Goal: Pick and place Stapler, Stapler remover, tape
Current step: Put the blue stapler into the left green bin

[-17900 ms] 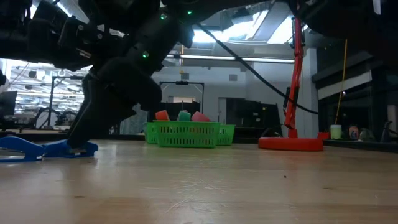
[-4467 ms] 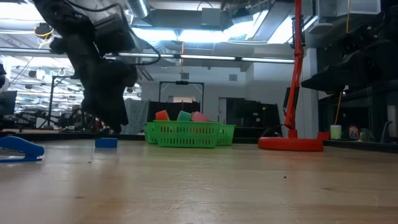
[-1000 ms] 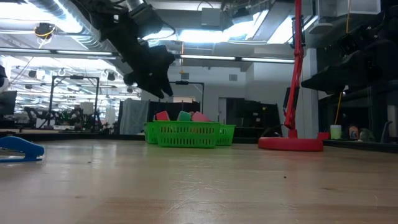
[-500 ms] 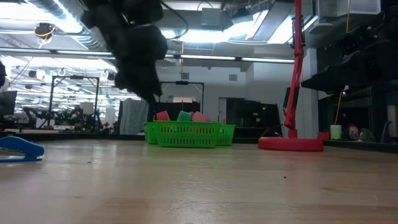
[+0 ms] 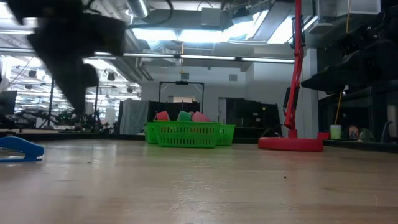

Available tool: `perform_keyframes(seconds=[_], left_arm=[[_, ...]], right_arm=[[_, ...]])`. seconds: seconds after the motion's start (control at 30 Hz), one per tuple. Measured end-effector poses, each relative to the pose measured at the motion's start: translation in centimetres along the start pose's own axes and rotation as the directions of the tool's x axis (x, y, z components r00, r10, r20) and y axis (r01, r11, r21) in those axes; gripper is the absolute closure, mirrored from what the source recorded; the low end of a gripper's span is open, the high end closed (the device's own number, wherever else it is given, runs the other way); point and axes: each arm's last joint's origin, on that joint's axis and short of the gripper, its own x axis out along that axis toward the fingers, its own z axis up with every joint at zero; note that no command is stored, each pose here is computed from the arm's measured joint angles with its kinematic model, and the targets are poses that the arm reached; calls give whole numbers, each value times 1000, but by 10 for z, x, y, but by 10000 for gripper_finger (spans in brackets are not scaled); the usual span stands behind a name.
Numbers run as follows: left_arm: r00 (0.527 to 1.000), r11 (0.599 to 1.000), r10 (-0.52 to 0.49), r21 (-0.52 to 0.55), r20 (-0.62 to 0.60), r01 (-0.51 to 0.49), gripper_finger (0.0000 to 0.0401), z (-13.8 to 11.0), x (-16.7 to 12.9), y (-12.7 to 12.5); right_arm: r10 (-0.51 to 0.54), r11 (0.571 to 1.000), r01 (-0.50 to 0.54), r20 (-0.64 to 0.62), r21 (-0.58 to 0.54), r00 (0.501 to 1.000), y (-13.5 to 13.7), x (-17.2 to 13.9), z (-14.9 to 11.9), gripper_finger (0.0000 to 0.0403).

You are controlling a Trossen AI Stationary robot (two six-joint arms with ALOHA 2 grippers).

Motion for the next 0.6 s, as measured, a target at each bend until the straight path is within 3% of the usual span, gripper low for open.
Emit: perform_keyframes(seconds=[0.23,0.6], left_arm=[[997,995,75,-73,36,-72,203,-29,9,-9],[997,992,35,-125,62,-27,203,-46,11,-21]], right_arm=[[0,1000,0,0,0,1000,0,0,0,121],[0,1000,0,0,0,1000,0,0,0,121]])
